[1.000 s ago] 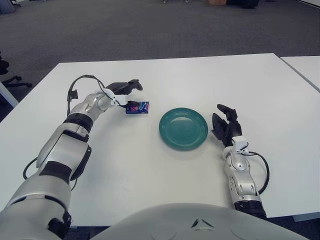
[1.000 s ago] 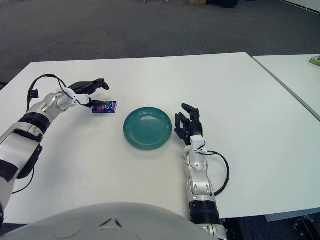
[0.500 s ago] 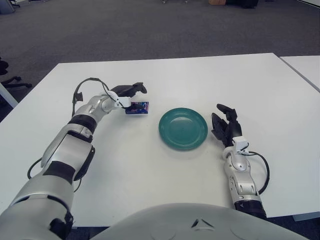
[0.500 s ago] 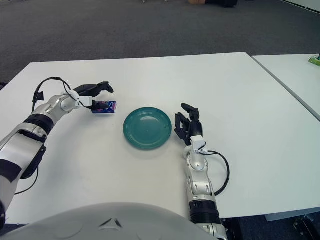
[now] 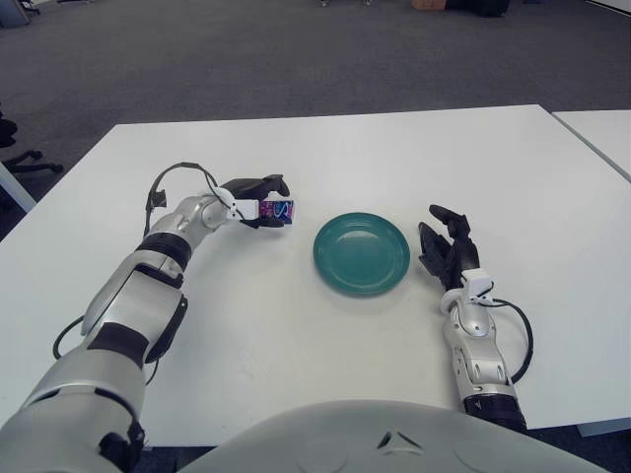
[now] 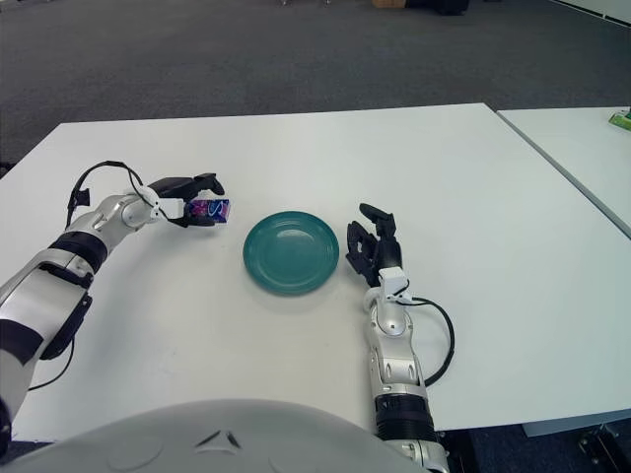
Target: Put the gum into the plate.
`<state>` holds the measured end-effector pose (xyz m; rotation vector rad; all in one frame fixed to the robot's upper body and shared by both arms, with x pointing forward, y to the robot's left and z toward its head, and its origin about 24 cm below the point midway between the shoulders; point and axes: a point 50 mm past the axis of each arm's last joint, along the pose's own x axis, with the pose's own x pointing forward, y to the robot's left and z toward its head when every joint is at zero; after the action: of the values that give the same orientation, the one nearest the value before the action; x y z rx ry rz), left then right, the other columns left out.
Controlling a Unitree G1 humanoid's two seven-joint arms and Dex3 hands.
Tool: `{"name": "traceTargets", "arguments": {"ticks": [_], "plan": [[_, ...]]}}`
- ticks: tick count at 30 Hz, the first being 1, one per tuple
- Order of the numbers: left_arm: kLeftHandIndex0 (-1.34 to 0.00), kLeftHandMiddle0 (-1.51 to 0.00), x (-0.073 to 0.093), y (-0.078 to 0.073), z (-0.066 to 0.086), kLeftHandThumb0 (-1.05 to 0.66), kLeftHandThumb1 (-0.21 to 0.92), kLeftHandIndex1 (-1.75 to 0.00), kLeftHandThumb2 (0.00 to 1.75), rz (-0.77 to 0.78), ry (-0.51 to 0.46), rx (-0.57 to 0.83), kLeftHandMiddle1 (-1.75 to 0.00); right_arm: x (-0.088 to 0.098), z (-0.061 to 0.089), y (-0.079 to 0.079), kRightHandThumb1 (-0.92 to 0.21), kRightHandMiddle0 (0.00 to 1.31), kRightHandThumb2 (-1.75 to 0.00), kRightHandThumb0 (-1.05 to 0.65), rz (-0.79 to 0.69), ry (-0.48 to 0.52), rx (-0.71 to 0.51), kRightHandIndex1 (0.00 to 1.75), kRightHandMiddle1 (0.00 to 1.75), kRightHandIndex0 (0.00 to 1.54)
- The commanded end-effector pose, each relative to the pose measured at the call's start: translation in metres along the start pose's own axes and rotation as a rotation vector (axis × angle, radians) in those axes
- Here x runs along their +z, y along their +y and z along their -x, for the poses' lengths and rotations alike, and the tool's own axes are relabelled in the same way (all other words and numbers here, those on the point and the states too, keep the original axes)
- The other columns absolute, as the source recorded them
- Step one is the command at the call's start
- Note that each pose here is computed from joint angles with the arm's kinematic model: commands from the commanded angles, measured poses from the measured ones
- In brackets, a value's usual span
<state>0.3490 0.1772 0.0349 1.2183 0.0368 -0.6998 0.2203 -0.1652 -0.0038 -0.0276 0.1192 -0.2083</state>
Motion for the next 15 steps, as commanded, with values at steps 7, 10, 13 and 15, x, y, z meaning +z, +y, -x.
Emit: {"name": "traceTargets", "arguments": {"ticks": [7, 10, 13, 15], "plan": [[-0.10, -0.31, -0.005, -0.017, 0.000, -0.93, 0.92, -0.98, 0.28, 0.011, 0.046, -0.028, -0.11, -0.026, 0.012, -0.006, -0.92, 0.03, -0.57, -0.55, 0.020, 0.150, -0.015, 0.07, 0.94, 0.58], [-0.10, -0.31, -0.006, -0.020, -0.001, -0.93, 0.92, -0.98, 0.29, 0.013, 0.057, -0.034, -0.11, -0.025, 0.012, -0.008, -0.92, 0.03, -0.56, -0.54, 0.025, 0.148, -0.011, 0.08, 0.94, 0.59], [-0.10, -0.31, -0.007, -0.023, -0.001, -0.93, 0.92, -0.97, 0.29, 0.016, 0.071, -0.045, -0.10, -0.026, 0.012, -0.011, -0.92, 0.03, -0.56, -0.54, 0.030, 0.147, -0.009, 0.09, 0.94, 0.59], [-0.10, -0.31, -0.009, -0.028, 0.000, -0.93, 0.92, -0.97, 0.30, 0.022, 0.086, -0.055, -0.10, -0.027, 0.012, -0.013, -0.92, 0.03, -0.55, -0.54, 0.030, 0.147, -0.012, 0.09, 0.94, 0.60]]}}
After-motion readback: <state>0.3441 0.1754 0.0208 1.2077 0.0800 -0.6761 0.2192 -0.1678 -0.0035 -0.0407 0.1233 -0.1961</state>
